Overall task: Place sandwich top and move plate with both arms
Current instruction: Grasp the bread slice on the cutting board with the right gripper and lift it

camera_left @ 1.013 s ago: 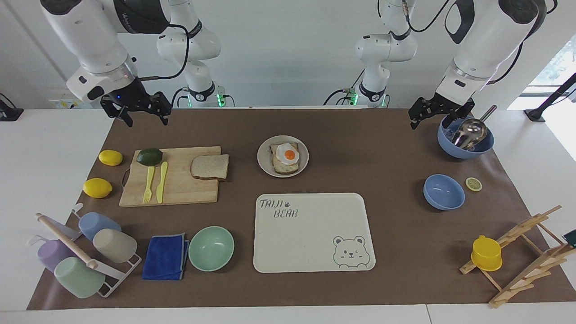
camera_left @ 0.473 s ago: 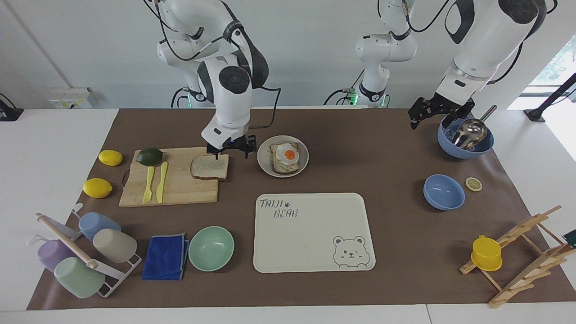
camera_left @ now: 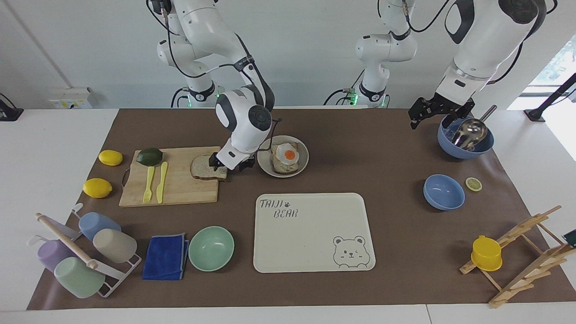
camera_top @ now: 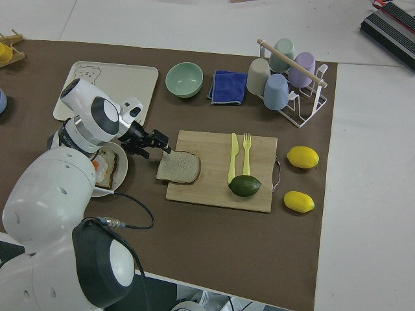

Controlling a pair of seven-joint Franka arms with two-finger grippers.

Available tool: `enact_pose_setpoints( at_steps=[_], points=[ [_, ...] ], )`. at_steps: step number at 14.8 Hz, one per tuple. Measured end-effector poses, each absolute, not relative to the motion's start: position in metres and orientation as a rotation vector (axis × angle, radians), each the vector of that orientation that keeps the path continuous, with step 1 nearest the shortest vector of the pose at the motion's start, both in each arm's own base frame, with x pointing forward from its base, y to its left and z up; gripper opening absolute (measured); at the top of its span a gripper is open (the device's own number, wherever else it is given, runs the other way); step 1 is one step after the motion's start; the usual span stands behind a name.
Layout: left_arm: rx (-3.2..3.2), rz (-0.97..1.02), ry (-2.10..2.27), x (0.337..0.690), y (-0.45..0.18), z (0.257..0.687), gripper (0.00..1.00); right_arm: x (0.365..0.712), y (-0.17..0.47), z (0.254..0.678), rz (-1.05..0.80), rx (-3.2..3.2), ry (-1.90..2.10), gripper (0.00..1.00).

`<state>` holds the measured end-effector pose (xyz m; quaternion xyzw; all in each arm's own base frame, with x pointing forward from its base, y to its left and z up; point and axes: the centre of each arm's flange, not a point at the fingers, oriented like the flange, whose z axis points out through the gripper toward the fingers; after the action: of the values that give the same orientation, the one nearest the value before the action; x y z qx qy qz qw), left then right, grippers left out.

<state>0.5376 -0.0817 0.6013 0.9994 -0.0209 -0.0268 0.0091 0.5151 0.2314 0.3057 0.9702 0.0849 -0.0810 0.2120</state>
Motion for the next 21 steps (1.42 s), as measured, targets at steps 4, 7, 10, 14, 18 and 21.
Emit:
enact_pose_setpoints(
  at_steps=[4, 7, 10, 14, 18, 21],
  points=[
    [3.122, -0.084, -0.065, 0.538, -0.082, 0.601, 1.00, 0.504, 0.224, 0.290, -0.238, 2.620, 0.293, 1.00],
    [3.122, -0.084, -0.065, 0.538, -0.082, 0.601, 1.00, 0.499, 0.221, 0.286, -0.250, 2.610, 0.298, 0.99],
    [3.122, -0.084, -0.065, 0.538, -0.082, 0.601, 1.00, 0.499, 0.220, 0.287, -0.250, 2.610, 0.298, 0.91],
    [3.122, -0.084, -0.065, 0.538, -0.082, 0.601, 1.00, 0.492, 0.217, 0.281, -0.272, 2.601, 0.302, 0.79],
    [3.122, -0.084, -0.065, 0.538, -0.082, 0.601, 1.00, 0.489, 0.215, 0.280, -0.277, 2.599, 0.303, 0.76],
    [3.122, -0.084, -0.065, 0.538, -0.082, 0.601, 1.00, 0.488, 0.217, 0.283, -0.271, 2.601, 0.306, 0.45]
  ],
)
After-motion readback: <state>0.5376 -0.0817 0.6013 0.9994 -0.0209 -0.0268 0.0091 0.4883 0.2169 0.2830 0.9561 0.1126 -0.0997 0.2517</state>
